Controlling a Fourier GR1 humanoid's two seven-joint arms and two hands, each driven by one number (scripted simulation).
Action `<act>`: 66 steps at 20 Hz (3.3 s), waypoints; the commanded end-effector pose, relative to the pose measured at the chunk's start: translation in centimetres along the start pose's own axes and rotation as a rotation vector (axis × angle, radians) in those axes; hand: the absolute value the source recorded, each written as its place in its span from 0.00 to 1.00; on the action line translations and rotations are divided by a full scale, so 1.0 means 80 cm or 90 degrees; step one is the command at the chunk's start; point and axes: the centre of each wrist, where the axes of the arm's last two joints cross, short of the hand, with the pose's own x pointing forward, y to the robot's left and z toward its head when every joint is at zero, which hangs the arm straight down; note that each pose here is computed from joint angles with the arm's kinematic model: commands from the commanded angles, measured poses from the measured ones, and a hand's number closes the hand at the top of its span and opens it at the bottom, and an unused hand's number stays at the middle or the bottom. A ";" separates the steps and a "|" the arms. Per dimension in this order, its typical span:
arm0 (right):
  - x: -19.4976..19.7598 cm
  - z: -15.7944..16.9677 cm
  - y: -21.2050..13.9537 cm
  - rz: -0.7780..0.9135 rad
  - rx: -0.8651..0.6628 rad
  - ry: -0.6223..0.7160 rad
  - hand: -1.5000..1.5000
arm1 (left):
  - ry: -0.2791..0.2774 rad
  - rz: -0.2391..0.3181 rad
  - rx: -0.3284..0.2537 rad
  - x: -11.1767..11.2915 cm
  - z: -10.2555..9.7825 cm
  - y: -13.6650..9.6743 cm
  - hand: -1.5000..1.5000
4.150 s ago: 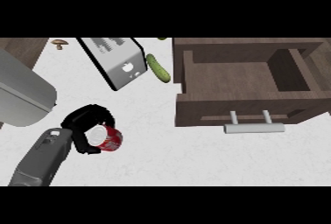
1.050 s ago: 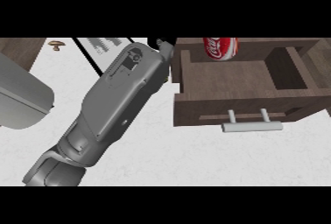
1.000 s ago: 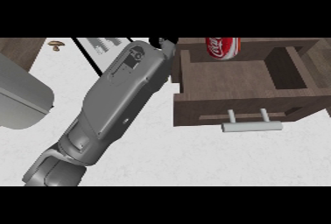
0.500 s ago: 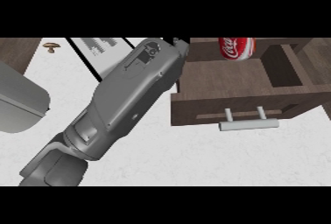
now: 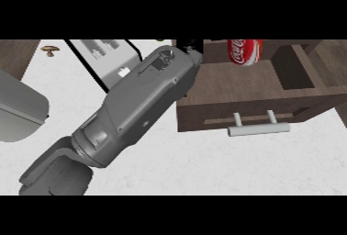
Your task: Pick up the can, place it into the drawer and close the drawer
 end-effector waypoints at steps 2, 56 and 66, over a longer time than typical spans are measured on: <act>-0.004 -0.005 0.000 0.005 0.010 -0.001 0.00 | 0.003 -0.039 0.009 -0.005 -0.001 -0.005 1.00; -0.029 -0.191 0.218 0.588 0.181 -0.241 0.00 | -0.033 0.002 0.069 -0.010 0.000 0.008 0.00; -0.080 -0.267 0.234 0.790 0.250 -0.216 0.00 | -0.043 -0.009 0.097 0.005 0.000 0.042 0.00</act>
